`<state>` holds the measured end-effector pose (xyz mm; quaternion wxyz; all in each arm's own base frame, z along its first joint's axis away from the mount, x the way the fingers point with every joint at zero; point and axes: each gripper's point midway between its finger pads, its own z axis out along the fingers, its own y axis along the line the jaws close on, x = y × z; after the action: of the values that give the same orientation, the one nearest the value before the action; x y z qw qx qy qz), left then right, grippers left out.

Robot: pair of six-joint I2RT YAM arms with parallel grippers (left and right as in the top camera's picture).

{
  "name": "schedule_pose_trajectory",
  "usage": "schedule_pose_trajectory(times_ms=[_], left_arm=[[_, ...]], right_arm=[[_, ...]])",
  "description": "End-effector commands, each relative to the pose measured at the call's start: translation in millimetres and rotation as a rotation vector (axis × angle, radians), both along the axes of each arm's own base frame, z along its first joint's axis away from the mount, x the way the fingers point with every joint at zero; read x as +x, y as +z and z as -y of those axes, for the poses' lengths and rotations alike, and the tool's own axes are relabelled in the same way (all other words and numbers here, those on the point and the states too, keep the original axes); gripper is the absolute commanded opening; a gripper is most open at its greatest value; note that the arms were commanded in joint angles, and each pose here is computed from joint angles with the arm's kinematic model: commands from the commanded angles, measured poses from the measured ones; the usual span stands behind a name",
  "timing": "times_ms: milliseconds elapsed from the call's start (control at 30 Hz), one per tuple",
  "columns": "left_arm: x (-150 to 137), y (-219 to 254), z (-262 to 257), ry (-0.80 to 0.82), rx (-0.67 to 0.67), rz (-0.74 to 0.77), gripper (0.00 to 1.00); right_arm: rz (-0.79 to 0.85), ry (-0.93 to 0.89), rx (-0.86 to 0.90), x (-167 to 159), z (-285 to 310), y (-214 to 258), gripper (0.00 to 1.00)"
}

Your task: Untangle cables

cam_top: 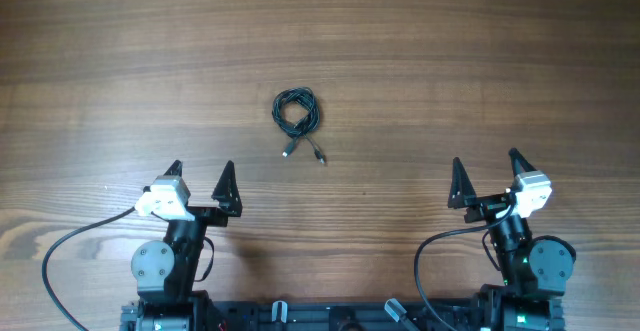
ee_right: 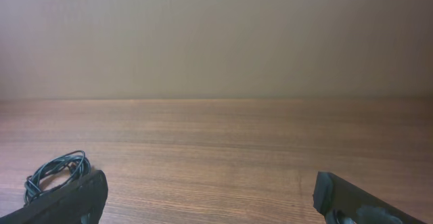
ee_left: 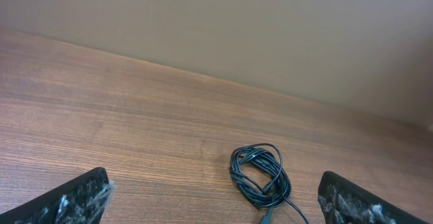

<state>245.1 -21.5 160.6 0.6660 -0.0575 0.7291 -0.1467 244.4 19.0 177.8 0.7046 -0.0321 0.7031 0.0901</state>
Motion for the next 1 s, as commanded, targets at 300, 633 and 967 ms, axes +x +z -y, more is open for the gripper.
schedule_pose_trajectory(times_ms=[300,633,967], left_arm=[[0.1,-4.7,3.8,-0.02,-0.007,-0.011,1.0],[0.1,-4.5,3.8,-0.02,-0.007,-0.01,1.0],[-0.6,20.7,11.6,-0.064,-0.107,0.076,1.0]], right_arm=[[0.017,-0.007,-0.008,-0.7,0.8,3.2,1.0],[0.017,-0.007,-0.008,-0.7,0.9,3.2,1.0],[0.017,-0.007,-0.008,-0.7,0.8,3.2,1.0]])
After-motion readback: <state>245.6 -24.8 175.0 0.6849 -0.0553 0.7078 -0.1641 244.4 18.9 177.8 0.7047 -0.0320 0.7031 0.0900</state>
